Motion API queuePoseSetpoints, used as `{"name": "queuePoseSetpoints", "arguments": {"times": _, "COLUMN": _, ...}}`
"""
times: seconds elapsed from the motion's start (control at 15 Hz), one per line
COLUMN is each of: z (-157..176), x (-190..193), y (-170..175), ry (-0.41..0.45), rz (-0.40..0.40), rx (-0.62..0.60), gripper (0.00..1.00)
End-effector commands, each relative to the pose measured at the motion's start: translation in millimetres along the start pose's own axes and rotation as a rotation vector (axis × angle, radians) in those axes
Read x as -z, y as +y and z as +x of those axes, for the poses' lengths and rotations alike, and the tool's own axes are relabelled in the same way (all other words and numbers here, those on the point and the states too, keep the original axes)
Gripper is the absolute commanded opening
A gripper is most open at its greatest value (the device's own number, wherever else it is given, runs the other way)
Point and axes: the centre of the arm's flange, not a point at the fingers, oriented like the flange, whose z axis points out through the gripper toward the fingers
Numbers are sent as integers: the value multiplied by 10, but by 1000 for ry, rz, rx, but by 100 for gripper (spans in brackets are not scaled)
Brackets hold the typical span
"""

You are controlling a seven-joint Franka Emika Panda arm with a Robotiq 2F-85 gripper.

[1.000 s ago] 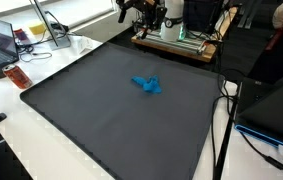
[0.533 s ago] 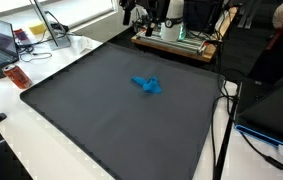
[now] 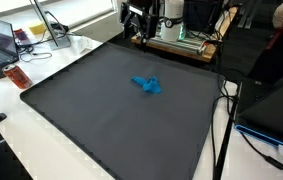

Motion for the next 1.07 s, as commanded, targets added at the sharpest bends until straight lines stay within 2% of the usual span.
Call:
{"name": "queuePoseSetpoints", "arguments": {"times": 0.0, "z": 67, "x": 55, "y": -24, "ry": -99, "rz": 1, "rx": -62, "gripper": 100}}
{"name": "queuePoseSetpoints", "arguments": {"times": 0.13, "z": 66, "x": -18, "y": 31, "ry": -132, "rz": 4, "rx": -134, "gripper": 100}}
{"name": "queuePoseSetpoints", "arguments": {"times": 0.53, "z": 102, "x": -130, "y": 217, "ry": -185, "rz": 95, "rx": -379, "gripper": 100}}
{"name": "queuePoseSetpoints", "arguments": {"times": 1.0, "z": 126, "x": -421, "y": 203, "ry": -256, "rz": 110, "rx": -487, "gripper": 100}}
